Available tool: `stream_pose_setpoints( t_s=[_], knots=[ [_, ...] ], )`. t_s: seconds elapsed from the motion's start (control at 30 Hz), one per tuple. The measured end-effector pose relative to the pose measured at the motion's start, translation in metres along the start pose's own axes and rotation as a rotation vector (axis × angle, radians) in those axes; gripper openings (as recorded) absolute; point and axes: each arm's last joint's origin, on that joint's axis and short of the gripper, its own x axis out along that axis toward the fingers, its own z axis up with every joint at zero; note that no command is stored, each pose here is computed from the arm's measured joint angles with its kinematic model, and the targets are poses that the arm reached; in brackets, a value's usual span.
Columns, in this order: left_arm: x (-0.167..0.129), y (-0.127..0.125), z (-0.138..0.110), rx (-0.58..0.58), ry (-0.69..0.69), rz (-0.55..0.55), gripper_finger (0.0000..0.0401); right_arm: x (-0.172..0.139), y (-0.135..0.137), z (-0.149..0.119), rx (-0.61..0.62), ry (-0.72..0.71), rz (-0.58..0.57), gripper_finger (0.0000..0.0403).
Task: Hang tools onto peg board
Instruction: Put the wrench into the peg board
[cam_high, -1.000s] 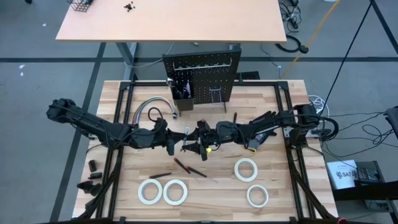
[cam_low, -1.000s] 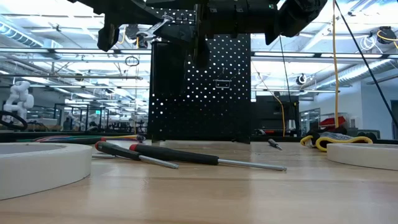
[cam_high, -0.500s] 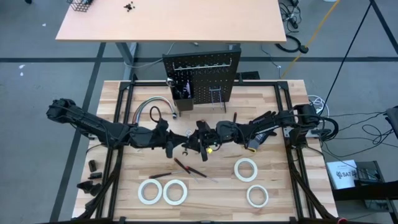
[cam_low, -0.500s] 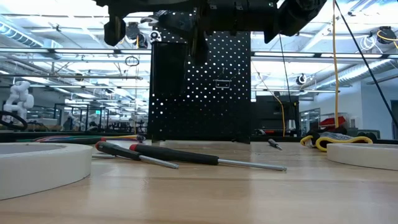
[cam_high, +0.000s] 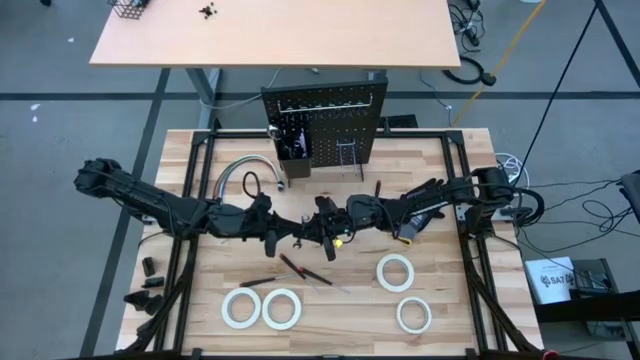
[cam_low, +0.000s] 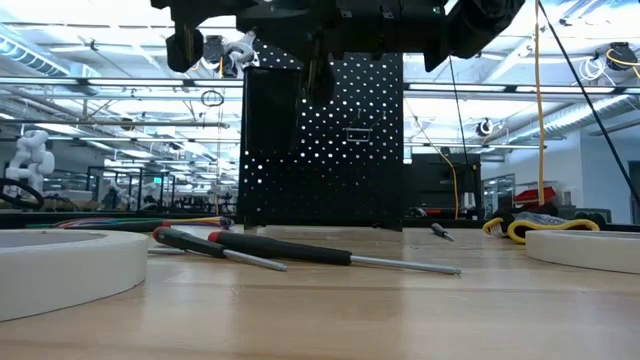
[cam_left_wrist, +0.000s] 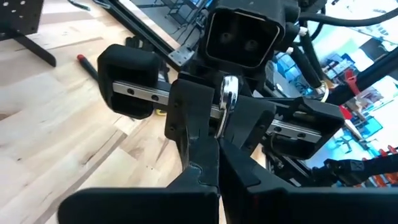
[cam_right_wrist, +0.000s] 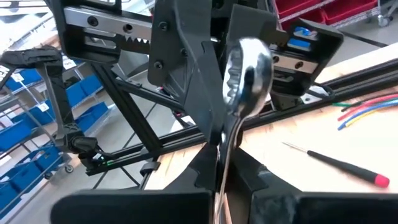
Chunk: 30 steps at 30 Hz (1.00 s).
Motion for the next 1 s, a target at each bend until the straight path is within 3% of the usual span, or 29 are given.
stream_pose_setpoints(
  t_s=[0.13, 0.37, 0.57, 0.7, 1.0],
  knots=[
    [0.0, 0.002, -0.003, 0.016, 0.037, 0.017, 0.0023, 0.0, 0.0, 0.0, 0.013, 0.005, -0.003, 0.0006],
    [-0.014, 0.009, -0.002, 0.072, 0.106, 0.07, 0.0103, -0.008, 0.004, 0.005, 0.019, 0.074, -0.03, 0.0006],
    [-0.03, 0.008, 0.008, 0.051, 0.076, 0.056, 0.0143, -0.015, 0.01, 0.014, 0.026, 0.088, -0.037, 0.0006],
    [-0.02, 0.004, 0.014, 0.02, 0.021, -0.013, 0.0164, -0.015, 0.01, 0.016, 0.029, 0.089, -0.04, 0.0006],
    [0.0, 0.011, 0.013, 0.054, 0.01, -0.006, 0.0201, -0.015, 0.011, 0.018, 0.027, 0.079, -0.038, 0.0006]
  ],
)
